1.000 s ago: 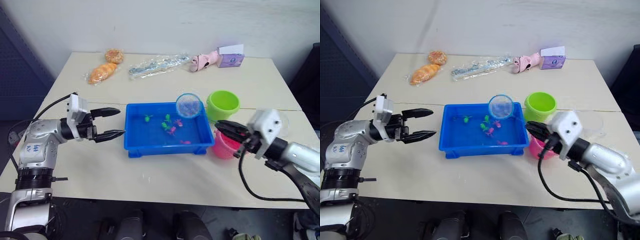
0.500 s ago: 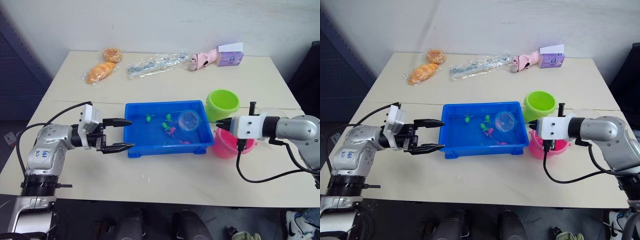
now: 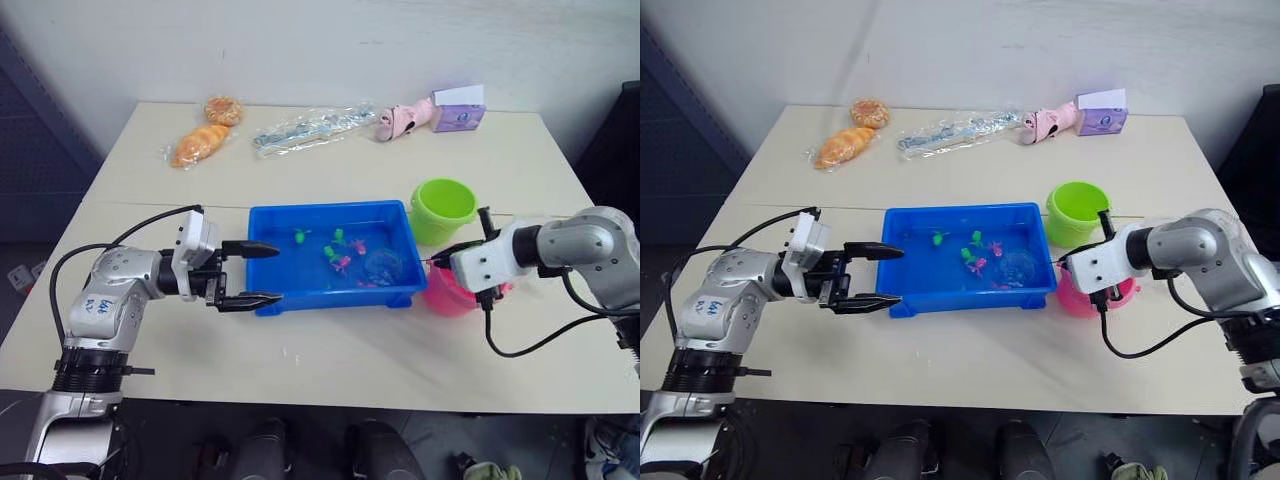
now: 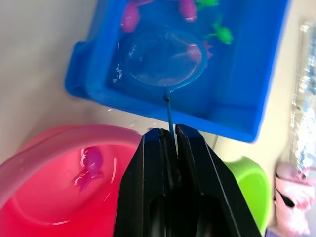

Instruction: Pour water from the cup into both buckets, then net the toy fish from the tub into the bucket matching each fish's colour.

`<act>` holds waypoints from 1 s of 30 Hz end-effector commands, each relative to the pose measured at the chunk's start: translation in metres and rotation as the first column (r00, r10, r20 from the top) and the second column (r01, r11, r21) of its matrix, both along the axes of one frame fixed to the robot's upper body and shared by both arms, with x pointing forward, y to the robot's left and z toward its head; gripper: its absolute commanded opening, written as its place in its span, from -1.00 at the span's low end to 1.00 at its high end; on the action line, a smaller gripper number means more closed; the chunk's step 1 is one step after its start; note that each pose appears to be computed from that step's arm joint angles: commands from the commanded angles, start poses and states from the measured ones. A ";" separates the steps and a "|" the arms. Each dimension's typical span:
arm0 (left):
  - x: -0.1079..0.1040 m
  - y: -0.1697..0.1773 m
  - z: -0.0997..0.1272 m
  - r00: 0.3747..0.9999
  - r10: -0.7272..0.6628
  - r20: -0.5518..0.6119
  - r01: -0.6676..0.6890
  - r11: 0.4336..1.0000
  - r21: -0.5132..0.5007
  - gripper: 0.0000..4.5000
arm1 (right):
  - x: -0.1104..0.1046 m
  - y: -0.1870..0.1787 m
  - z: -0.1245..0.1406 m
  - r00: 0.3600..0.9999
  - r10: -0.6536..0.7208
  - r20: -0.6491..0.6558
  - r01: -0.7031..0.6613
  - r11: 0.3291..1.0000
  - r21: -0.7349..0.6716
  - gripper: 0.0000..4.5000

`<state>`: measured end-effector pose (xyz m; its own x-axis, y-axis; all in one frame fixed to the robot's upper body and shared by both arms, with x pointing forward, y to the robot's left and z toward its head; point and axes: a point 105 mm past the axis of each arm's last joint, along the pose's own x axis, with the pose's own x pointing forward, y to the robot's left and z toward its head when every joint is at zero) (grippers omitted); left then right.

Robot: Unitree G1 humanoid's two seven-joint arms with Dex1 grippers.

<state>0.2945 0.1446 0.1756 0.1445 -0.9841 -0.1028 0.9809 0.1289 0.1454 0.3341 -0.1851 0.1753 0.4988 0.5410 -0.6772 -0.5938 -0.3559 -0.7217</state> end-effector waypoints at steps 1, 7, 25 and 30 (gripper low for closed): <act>0.000 -0.005 0.009 0.999 -0.023 0.038 0.023 1.000 -0.004 0.97 | 0.001 0.008 0.007 0.999 0.032 0.017 -0.032 0.999 -0.023 -1.00; 0.002 -0.005 0.011 0.999 -0.020 0.048 0.021 1.000 -0.006 0.97 | -0.009 0.018 0.008 0.996 0.027 -0.090 -0.022 0.998 0.056 -1.00; 0.005 -0.005 0.010 0.998 -0.007 0.068 0.008 1.000 -0.005 0.97 | -0.033 -0.027 0.049 0.856 -0.196 -0.478 0.459 0.714 0.529 -1.00; 0.006 -0.008 0.011 0.997 -0.027 0.066 0.029 0.999 -0.028 0.97 | -0.056 -0.049 0.066 0.866 -0.268 -0.422 0.491 0.610 0.622 -1.00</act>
<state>0.3011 0.1381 0.1778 0.1380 -0.9865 -0.0886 0.9777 0.1214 0.1715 0.2879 -0.2321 0.2173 0.5840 0.7117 -0.3905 -0.8068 0.4556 -0.3762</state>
